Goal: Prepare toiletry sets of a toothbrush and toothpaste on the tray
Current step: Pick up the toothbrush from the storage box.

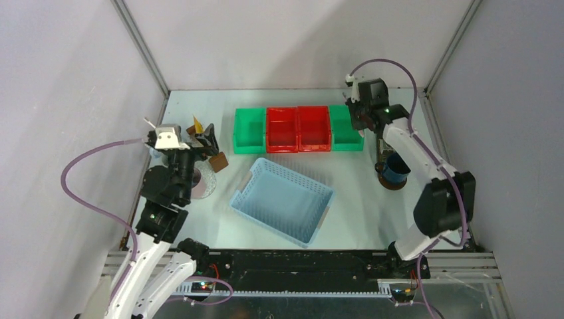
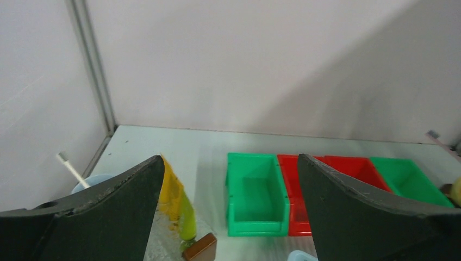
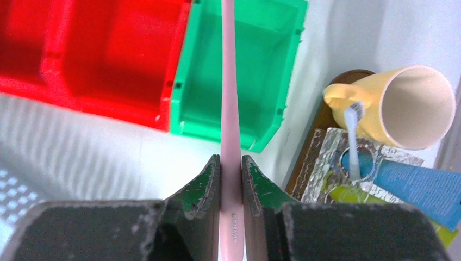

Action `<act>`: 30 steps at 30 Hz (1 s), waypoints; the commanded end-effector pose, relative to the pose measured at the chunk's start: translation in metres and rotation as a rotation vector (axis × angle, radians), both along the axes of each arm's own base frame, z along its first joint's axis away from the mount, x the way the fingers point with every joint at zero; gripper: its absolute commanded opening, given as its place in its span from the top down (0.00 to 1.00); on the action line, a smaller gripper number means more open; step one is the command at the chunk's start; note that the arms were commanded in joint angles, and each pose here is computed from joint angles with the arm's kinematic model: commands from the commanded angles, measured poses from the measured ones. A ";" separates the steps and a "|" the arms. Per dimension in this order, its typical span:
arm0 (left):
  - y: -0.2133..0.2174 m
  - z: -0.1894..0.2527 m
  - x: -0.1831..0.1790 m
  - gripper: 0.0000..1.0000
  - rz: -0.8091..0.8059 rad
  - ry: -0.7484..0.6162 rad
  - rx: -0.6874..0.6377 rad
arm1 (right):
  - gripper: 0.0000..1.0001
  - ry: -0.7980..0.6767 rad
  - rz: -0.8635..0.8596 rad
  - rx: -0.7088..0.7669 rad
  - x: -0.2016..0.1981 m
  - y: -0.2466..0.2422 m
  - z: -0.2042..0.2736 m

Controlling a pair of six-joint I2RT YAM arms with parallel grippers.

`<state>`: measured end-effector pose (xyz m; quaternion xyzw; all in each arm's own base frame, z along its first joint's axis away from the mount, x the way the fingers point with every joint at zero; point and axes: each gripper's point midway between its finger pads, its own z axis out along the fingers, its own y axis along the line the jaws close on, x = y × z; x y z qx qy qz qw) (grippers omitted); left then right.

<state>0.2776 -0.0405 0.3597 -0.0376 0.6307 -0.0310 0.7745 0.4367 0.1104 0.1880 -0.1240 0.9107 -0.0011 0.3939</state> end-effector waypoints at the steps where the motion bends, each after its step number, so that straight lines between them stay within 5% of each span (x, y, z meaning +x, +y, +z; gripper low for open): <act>1: -0.027 0.028 -0.007 0.02 -0.164 -0.039 -0.024 | 1.00 -0.130 0.172 0.091 -0.027 0.028 0.045; 9: -0.073 0.038 -0.017 0.02 -0.424 -0.049 -0.006 | 1.00 -0.265 0.498 0.214 -0.089 0.075 0.094; 19: -0.134 0.041 -0.038 0.02 -0.768 -0.042 -0.106 | 1.00 -0.601 0.860 0.396 -0.161 0.131 0.156; 30: -0.185 0.039 -0.059 0.01 -0.975 -0.062 -0.235 | 1.00 -0.667 1.028 0.512 -0.200 0.176 0.170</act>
